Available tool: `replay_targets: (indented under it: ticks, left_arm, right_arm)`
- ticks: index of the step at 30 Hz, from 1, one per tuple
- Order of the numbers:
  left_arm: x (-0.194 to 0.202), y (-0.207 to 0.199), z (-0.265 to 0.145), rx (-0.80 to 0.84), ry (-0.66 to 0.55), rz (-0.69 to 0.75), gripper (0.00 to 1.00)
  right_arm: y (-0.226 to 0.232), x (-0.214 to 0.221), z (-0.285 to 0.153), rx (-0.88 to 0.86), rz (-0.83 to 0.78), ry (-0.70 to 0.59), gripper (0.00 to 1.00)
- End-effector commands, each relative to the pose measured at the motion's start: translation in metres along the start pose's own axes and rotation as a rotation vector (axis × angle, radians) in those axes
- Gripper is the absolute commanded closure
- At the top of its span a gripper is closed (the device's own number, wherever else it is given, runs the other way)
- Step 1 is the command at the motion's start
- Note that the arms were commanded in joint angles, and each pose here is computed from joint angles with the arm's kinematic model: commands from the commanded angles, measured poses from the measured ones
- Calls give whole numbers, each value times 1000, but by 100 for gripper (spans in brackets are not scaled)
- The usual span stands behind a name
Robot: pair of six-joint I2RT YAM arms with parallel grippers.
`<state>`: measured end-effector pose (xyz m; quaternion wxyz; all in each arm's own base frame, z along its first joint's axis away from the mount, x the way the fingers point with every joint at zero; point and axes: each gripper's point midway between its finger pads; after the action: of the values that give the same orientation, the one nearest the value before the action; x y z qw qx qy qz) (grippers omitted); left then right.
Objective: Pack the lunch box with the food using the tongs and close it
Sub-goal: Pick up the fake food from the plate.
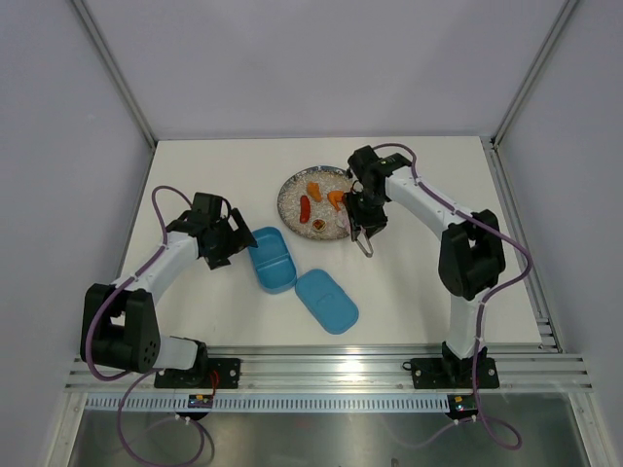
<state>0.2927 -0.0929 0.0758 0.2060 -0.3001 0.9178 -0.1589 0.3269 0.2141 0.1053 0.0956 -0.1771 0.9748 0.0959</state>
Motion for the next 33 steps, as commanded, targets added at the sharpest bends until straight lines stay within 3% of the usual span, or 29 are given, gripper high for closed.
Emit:
replay_targets:
  ticks: [1,33]
  left_arm:
    - [-18,-9,-4,11,-55,15,8]
    - [-20,-8,-5,9,-68,14,8]
  right_arm:
    - [7,-9,-2,-8,-43,-12,52]
    - [2,-10,33,68,-64,59,47]
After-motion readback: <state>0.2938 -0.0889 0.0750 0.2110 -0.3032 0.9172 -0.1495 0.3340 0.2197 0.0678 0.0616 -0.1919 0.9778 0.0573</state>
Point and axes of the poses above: each gripper's point midway between its finger pads, its own z axis out along the fingers, its own y axis along the line the jaws close on, x = y × z, and after that the axes turned 7 degrees about -z, right-handed
